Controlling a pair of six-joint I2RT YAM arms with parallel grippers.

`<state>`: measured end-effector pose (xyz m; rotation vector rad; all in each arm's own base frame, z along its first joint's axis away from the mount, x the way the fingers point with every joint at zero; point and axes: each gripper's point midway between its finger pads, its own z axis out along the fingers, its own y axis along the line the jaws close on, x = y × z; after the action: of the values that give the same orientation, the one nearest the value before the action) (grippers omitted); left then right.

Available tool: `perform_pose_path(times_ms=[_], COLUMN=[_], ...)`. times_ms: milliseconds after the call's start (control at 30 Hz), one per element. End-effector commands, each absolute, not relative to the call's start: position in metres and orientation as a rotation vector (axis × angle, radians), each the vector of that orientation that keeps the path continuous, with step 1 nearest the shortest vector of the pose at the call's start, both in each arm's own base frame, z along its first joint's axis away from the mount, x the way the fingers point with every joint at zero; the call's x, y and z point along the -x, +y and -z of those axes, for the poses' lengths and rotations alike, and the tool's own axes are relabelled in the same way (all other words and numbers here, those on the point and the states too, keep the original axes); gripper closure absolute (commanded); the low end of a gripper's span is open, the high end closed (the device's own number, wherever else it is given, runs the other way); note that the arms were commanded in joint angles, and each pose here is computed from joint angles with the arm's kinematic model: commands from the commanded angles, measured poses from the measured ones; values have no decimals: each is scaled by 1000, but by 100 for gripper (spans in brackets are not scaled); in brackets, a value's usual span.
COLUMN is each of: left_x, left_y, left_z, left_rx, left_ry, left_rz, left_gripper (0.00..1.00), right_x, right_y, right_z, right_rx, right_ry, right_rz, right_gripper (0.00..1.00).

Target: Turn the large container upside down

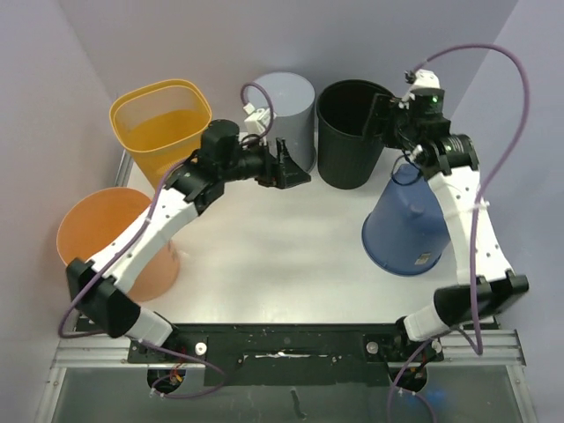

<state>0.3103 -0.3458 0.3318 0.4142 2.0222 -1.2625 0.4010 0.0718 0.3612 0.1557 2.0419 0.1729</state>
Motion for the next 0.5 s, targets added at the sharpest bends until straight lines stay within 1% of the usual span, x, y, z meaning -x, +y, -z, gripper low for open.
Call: perform_pose_path(times_ms=[0,167,233,300,367,467], left_x=[-306,-324,-326,-327,-327,-327], left_y=[-309,-264,-256,-251,-248,-246], left_z=[-329,-323,-323,-323,-322,-320], left_rx=[-353,-198,-188,-186,-183,-175], left_ry=[2017,2020,2018,2021,2028,2036], left_rz=[1137,1058,1031,1018,1015,1016], left_gripper=[28,27,27,27,27,27], right_x=[-438,-486,-504,-519,-527,-522], right_y=[102,120,121,122,128,150], right_z=[-386,-363,-351,-338,-322,-305], right_rx=[87,234,271,295,335,406], right_ry=[1969,2030,2042,2060,2082,2112], right_rz=[-253,-249,-223,-218,-265,-395], right_gripper=[4,1,0,1,2,2])
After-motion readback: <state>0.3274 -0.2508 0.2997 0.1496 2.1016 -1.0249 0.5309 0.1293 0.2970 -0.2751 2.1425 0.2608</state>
